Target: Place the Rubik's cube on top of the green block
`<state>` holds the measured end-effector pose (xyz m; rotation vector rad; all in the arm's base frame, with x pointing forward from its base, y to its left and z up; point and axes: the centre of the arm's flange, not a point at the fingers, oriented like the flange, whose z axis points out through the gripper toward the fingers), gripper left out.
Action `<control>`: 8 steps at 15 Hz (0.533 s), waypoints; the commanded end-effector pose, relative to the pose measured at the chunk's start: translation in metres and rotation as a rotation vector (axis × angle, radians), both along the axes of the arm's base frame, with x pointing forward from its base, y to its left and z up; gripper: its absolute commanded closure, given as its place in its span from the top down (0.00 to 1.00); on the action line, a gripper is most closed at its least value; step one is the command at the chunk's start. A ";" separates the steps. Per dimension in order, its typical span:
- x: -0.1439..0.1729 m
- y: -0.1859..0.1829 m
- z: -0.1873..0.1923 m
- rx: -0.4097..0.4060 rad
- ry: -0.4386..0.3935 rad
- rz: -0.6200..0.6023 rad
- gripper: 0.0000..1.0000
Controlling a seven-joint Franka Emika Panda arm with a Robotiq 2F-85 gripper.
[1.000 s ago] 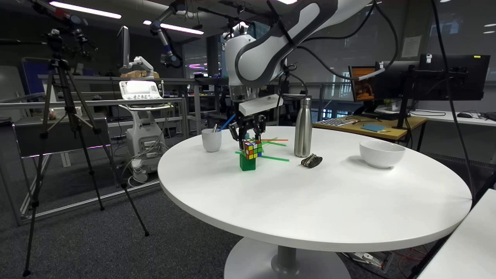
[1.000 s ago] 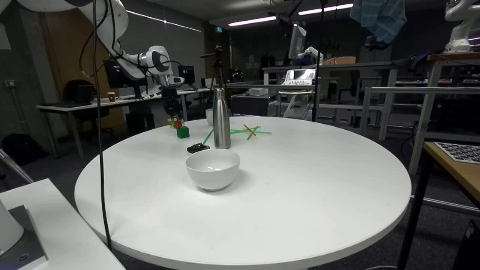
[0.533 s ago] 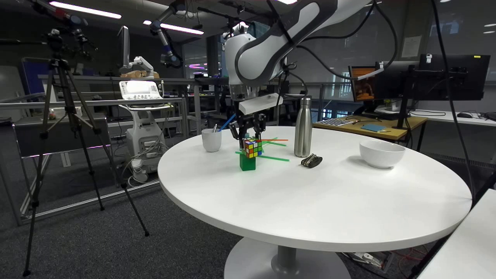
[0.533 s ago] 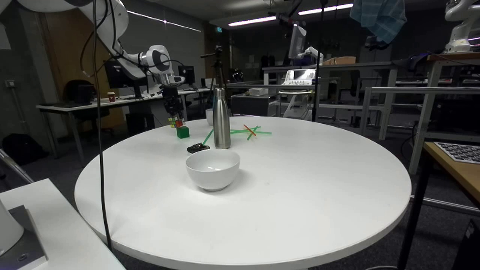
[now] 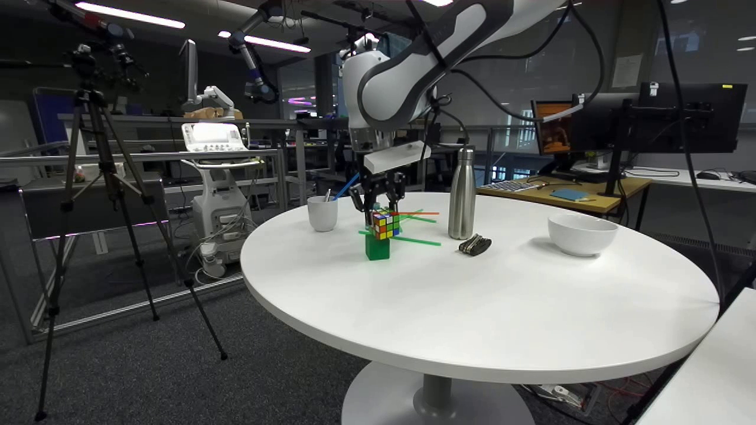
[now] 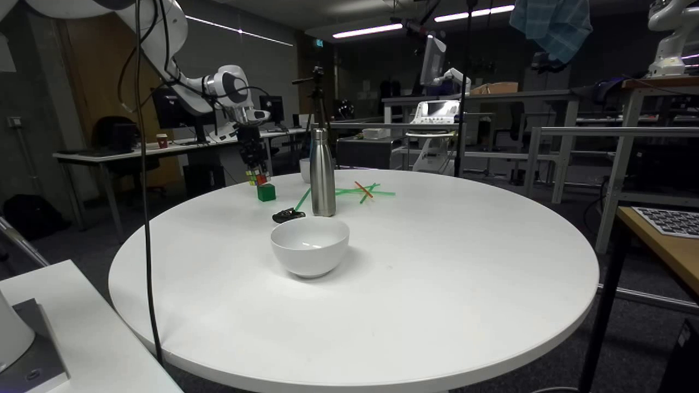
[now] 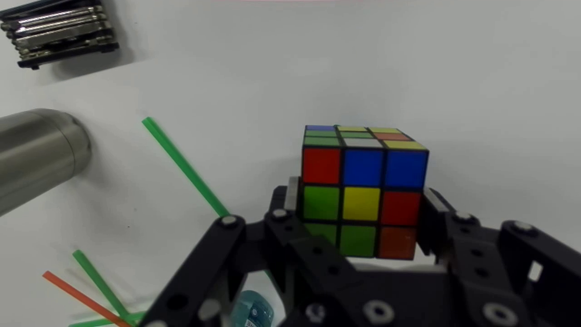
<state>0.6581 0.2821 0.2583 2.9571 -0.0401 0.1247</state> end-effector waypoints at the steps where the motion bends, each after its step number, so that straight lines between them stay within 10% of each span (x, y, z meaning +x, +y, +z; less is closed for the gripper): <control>1: 0.016 0.008 0.004 -0.036 -0.004 -0.019 0.34; 8: 0.029 0.012 0.000 -0.037 -0.007 -0.016 0.34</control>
